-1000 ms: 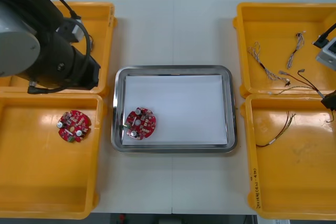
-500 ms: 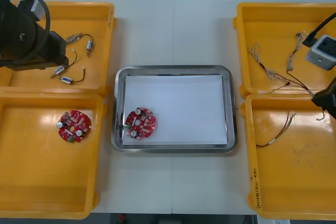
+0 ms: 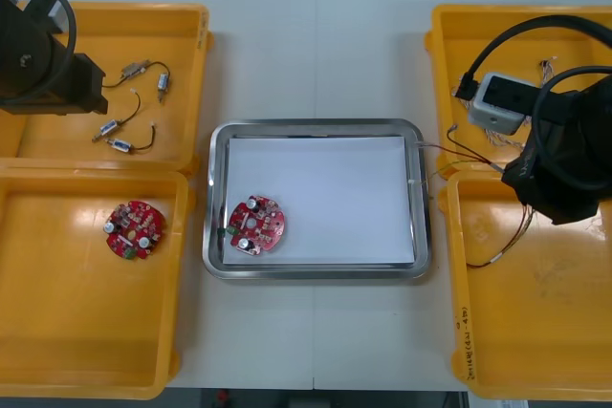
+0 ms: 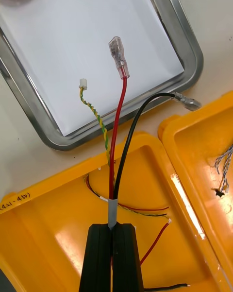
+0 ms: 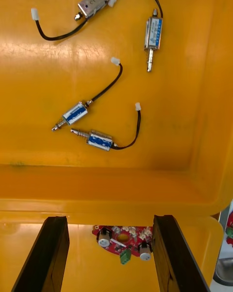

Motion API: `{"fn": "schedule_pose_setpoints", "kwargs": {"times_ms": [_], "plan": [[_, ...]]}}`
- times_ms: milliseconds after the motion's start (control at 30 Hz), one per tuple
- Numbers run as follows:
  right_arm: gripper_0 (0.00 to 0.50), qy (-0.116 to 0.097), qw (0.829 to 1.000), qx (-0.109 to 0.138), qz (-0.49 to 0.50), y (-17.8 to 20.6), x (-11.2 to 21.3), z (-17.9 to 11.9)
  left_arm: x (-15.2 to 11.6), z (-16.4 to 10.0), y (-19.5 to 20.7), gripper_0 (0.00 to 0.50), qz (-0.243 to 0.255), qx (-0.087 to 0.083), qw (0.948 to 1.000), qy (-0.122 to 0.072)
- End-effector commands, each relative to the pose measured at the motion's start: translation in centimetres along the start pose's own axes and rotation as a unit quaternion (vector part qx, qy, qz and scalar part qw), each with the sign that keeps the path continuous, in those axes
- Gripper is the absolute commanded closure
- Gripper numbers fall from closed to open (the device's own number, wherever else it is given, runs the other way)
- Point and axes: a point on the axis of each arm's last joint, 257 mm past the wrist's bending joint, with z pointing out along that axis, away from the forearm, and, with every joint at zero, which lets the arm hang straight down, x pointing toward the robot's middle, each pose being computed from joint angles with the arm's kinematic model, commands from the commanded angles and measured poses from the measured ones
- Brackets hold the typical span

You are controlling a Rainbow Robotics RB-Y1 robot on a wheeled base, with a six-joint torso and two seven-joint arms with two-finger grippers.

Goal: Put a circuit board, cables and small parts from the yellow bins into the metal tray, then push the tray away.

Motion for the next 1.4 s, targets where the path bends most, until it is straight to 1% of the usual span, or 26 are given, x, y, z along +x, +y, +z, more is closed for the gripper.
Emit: {"fn": "schedule_pose_setpoints", "kwargs": {"times_ms": [33, 100, 167, 200, 267, 300, 367, 500, 600, 700, 767, 833, 867, 900, 967, 1000, 1033, 1067, 1100, 1133, 1200, 1267, 1333, 1400], "plan": [[0.500, 0.013, 0.997, 0.023, -0.070, 0.0, -1.7, -0.2, -4.6, -2.8, 1.8, 0.000, 0.042, -0.015, 0.9974, -0.057], [0.500, 0.009, 0.997, 0.016, -0.077, 0.5, -2.6, 0.4, -5.2, -2.6, 1.9, 0.000, 0.049, -0.014, 0.9967, -0.064], [0.500, -0.001, 0.996, 0.005, -0.086, 1.2, -4.1, 1.1, -5.8, -2.2, 2.0, 0.000, 0.051, -0.009, 0.9961, -0.072], [0.500, -0.003, 0.996, 0.001, -0.087, 1.4, -4.5, 1.3, -6.1, -2.3, 2.0, 0.000, 0.050, -0.007, 0.9958, -0.077], [0.500, -0.007, 0.995, -0.014, -0.094, 2.2, -5.8, 2.1, -7.0, -2.0, 2.2, 0.000, 0.046, -0.006, 0.9947, -0.092], [0.500, -0.007, 0.995, -0.015, -0.094, 2.2, -6.1, 2.3, -7.2, -1.9, 2.2, 0.000, 0.045, -0.004, 0.9946, -0.094], [0.500, -0.009, 0.995, -0.020, -0.100, 2.6, -7.3, 3.0, -8.2, -1.7, 1.9, 0.000, 0.045, 0.003, 0.9934, -0.106], [0.500, -0.011, 0.993, -0.024, -0.111, 3.2, -8.6, 3.8, -9.6, -1.4, 2.0, 0.000, 0.058, 0.006, 0.9917, -0.115], [0.500, -0.002, 0.993, -0.027, -0.118, 3.5, -8.6, 4.6, -10.6, -1.1, 2.1, 0.000, 0.070, 0.004, 0.9904, -0.119], [0.500, 0.016, 0.991, -0.032, -0.128, 3.9, -7.9, 5.6, -11.7, -0.5, 2.1, 0.000, 0.080, 0.006, 0.9884, -0.129], [0.500, 0.029, 0.990, -0.033, -0.134, 4.1, -7.5, 6.4, -12.6, 0.2, 1.9, 0.000, 0.087, 0.010, 0.9864, -0.139], [0.500, 0.037, 0.988, -0.034, -0.143, 4.4, -7.3, 7.1, -13.3, 0.6, 1.8, 0.000, 0.091, 0.013, 0.9846, -0.148], [0.500, 0.039, 0.988, -0.032, -0.149, 4.5, -7.4, 7.4, -13.7, 1.0, 1.7, 0.000, 0.094, 0.014, 0.9837, -0.153], [0.500, 0.041, 0.987, -0.031, -0.155, 4.6, -7.5, 7.6, -13.8, 1.1, 1.8, 0.000, 0.096, 0.012, 0.9833, -0.154], [0.500, 0.043, 0.981, -0.020, -0.186, 4.7, -7.9, 8.2, -14.5, 1.7, 1.8, 0.000, 0.106, 0.006, 0.9815, -0.160], [0.500, 0.043, 0.980, -0.018, -0.193, 4.7, -8.0, 8.3, -14.6, 1.9, 1.7, 0.000, 0.108, 0.005, 0.9811, -0.160], [0.500, 0.042, 0.978, -0.015, -0.202, 4.7, -8.2, 8.5, -15.0, 2.2, 1.5, 0.000, 0.111, 0.003, 0.9801, -0.165], [0.500, 0.043, 0.977, -0.019, -0.208, 4.8, -8.3, 8.7, -15.2, 2.6, 1.5, 0.000, 0.109, 0.003, 0.9797, -0.168], [0.500, 0.043, 0.976, -0.026, -0.212, 5.1, -8.4, 8.9, -15.5, 3.0, 1.2, 0.000, 0.113, 0.002, 0.9782, -0.174], [0.500, 0.043, 0.976, -0.028, -0.213, 5.1, -8.4, 9.0, -15.5, 3.3, 1.2, 0.000, 0.113, 0.002, 0.9780, -0.175], [0.500, 0.046, 0.976, -0.035, -0.209, 5.1, -8.5, 9.4, -15.9, 4.1, 0.9, 0.000, 0.122, -0.003, 0.9758, -0.182], [0.500, 0.049, 0.976, -0.037, -0.208, 5.1, -8.4, 9.7, -16.1, 4.8, 0.8, 0.000, 0.126, -0.005, 0.9746, -0.185], [0.500, 0.054, 0.976, -0.036, -0.209, 5.0, -8.3, 10.1, -16.3, 5.4, 0.5, 0.000, 0.126, -0.003, 0.9741, -0.188], [0.500, 0.063, 0.975, -0.032, -0.212, 4.8, -8.0, 10.6, -16.5, 6.0, 0.1, 0.000, 0.126, 0.000, 0.9729, -0.194]]}}
